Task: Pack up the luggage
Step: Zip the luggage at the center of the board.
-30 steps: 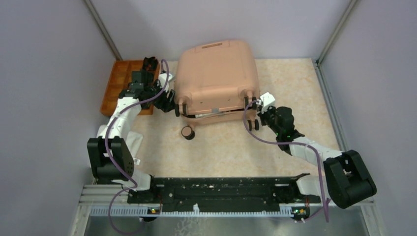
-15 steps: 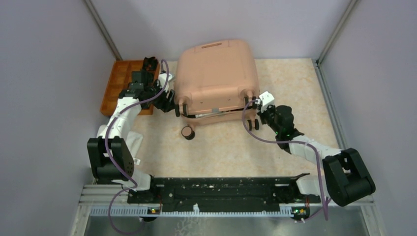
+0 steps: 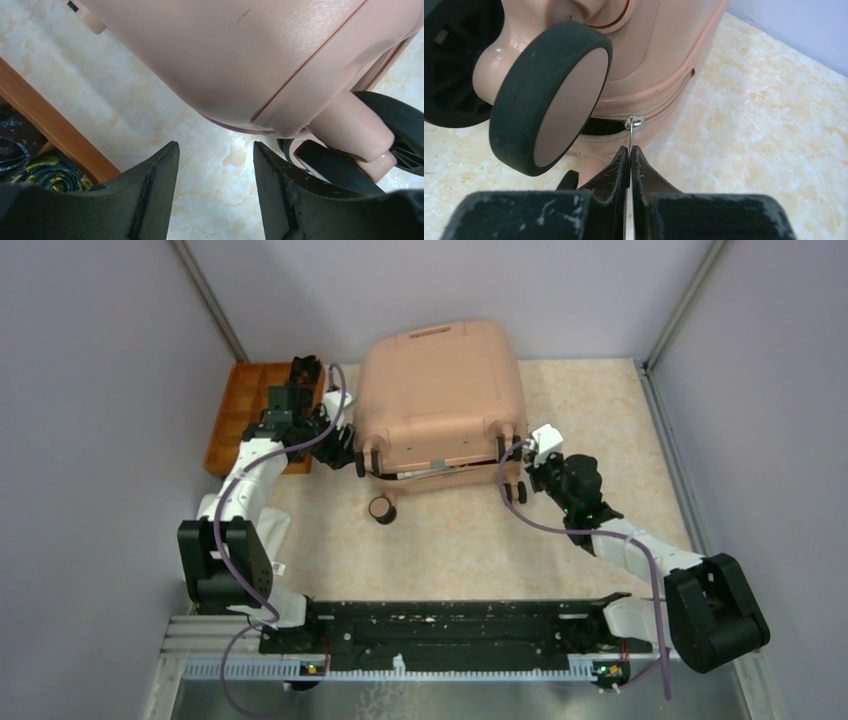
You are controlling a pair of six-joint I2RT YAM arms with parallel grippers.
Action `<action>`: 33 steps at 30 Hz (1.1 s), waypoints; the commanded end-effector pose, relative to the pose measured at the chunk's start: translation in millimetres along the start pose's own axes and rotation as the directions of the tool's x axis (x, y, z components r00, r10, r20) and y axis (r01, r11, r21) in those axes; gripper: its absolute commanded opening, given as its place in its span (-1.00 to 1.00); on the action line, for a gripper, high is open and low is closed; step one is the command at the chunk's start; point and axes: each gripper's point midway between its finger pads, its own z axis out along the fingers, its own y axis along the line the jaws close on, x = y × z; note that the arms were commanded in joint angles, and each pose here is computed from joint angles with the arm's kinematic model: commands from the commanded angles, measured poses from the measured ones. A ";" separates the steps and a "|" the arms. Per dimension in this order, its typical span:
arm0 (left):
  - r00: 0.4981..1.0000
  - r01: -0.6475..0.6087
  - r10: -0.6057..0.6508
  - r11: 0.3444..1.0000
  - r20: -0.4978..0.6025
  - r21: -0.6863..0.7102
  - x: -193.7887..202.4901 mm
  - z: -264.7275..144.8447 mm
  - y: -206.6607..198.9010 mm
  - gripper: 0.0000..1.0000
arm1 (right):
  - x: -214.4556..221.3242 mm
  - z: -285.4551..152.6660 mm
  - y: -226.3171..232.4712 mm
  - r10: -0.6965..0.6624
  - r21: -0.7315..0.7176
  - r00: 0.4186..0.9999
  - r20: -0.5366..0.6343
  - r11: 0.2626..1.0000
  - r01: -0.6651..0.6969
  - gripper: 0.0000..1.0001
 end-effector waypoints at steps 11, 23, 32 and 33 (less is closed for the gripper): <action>0.996 -0.076 0.071 0.991 0.047 0.114 -17.6 26.3 -20.5 0.21 | -39.8 -9.4 59.4 0.058 -0.129 0.989 0.138 0.991 -0.040 -1.00; 0.986 -0.163 0.156 0.971 0.053 0.176 -30.6 38.8 -45.9 -0.02 | -38.1 -20.5 79.7 0.090 -0.128 0.985 0.147 0.989 -0.071 -1.00; 0.968 -0.252 0.243 0.948 0.068 0.196 -47.0 42.6 -61.7 -0.22 | -52.6 -14.3 114.5 0.104 -0.157 0.973 0.209 0.985 -0.071 -1.00; 0.966 -0.258 0.249 0.945 0.070 0.200 -47.7 43.2 -64.1 -0.23 | -53.8 -12.9 120.3 0.102 -0.161 0.972 0.213 0.985 -0.068 -1.00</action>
